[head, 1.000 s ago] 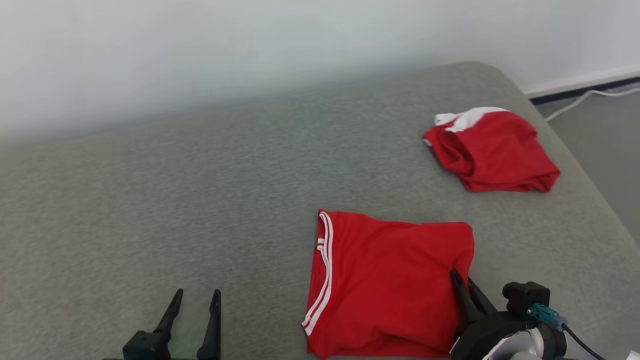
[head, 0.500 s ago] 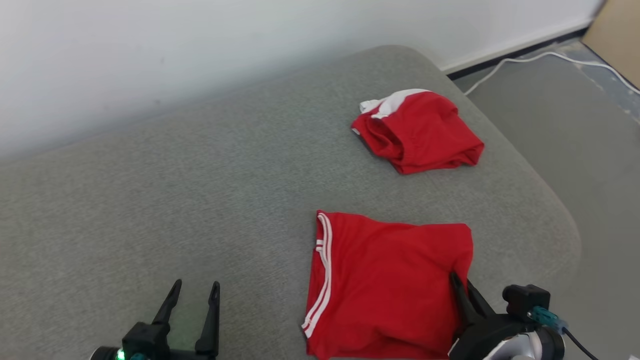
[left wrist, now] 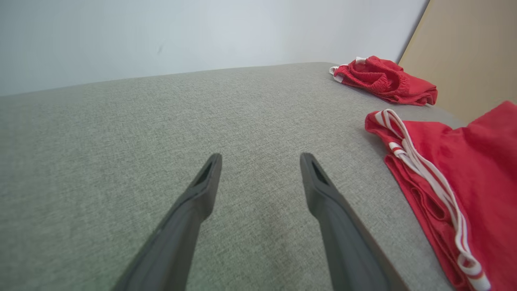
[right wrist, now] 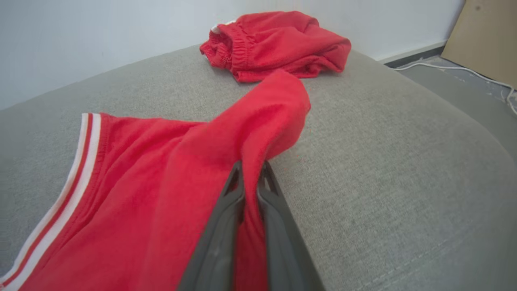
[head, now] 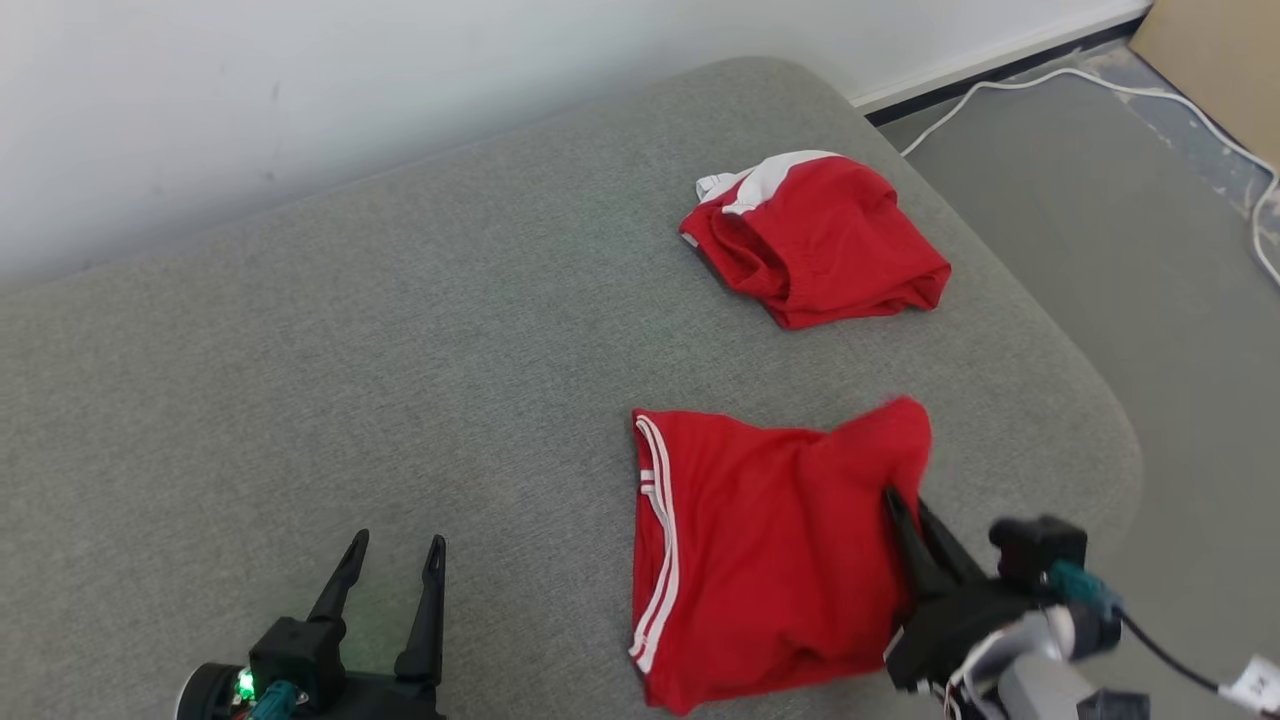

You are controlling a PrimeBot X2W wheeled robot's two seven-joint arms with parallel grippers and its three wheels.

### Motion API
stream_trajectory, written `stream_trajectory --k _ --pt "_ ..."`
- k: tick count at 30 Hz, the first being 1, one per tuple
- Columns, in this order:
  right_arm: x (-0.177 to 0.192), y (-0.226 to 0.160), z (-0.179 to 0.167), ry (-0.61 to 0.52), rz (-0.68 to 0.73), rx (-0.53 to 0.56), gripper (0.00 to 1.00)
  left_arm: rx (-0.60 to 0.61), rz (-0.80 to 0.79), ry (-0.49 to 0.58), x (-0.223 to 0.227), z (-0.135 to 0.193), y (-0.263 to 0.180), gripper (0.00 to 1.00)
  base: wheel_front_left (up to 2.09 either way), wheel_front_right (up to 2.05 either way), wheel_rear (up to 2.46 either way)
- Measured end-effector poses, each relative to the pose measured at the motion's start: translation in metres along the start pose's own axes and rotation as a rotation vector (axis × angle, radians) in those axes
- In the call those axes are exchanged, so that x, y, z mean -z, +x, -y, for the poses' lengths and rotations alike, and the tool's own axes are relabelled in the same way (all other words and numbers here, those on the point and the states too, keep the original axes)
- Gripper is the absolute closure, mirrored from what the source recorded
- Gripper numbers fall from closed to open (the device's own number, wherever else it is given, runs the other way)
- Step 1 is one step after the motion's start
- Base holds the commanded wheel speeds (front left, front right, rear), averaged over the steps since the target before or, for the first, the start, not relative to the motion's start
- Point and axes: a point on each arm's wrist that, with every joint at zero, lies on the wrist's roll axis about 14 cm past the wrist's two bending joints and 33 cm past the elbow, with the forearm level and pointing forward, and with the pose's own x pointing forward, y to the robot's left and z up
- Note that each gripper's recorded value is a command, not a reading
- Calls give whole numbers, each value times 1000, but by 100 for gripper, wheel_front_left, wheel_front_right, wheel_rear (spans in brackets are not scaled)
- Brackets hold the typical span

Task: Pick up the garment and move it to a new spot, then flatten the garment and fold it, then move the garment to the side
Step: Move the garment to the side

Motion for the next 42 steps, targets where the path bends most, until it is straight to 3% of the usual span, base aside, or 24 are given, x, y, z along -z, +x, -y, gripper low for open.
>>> stream_trajectory --k 12,22,32,42 --pt "-104 76 -22 -300 183 -185 100 -92 -16 12 7 -36 -14 0 0 0 0" --pt "-156 130 21 -446 213 -83 100 -152 -30 32 15 -66 -20 0 0 0 0" --pt "-153 160 71 -516 127 61 100 -186 -51 60 25 -88 -27 0 0 0 0" --pt "-122 164 122 -494 9 216 100 -208 -54 70 27 -100 -31 0 0 0 0"
